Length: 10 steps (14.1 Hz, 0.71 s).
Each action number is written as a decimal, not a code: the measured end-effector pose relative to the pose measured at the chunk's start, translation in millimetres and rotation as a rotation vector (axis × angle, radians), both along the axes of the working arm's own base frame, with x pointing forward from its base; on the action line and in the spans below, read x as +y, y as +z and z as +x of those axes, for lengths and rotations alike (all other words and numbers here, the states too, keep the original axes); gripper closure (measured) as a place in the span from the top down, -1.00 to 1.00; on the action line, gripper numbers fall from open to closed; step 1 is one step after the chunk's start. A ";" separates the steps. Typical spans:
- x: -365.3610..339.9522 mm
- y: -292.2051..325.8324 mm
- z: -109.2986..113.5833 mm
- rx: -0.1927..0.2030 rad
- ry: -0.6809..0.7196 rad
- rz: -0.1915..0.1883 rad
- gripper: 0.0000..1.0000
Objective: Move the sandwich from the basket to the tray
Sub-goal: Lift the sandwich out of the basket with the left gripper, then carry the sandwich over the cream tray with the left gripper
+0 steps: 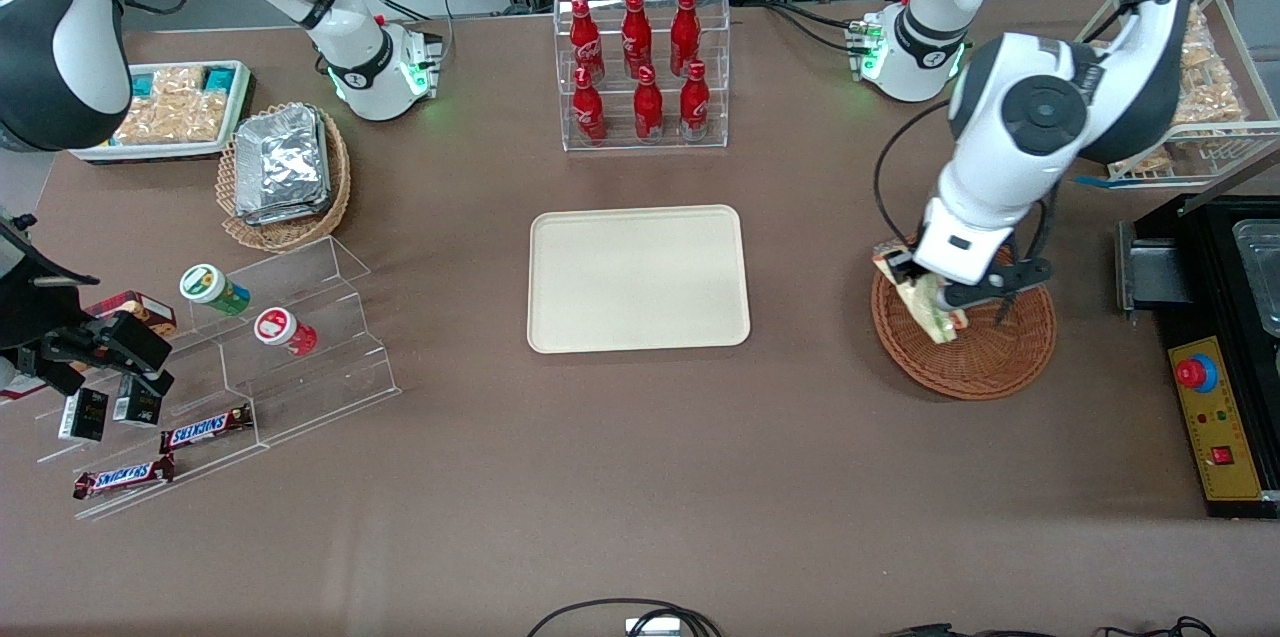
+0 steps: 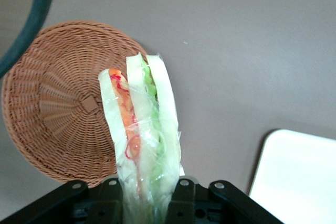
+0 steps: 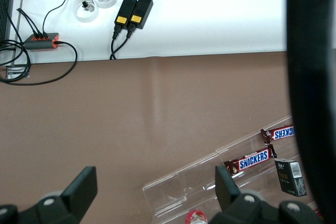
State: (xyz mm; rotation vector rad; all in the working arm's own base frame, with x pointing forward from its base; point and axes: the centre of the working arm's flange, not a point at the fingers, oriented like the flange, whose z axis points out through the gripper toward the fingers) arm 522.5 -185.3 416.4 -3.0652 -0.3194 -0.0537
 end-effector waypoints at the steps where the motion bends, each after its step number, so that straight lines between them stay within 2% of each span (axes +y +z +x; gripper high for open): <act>1: -14.7 -1.5 -3.5 -0.002 -0.037 -0.002 -0.59; 4: -57.4 -6.6 -15.2 -0.019 -0.125 -0.023 -0.59; 7: -95.2 -12.6 -30.9 -0.018 -0.207 -0.034 -0.59; 10: -132.9 -25.2 -49.7 -0.016 -0.327 0.002 -0.59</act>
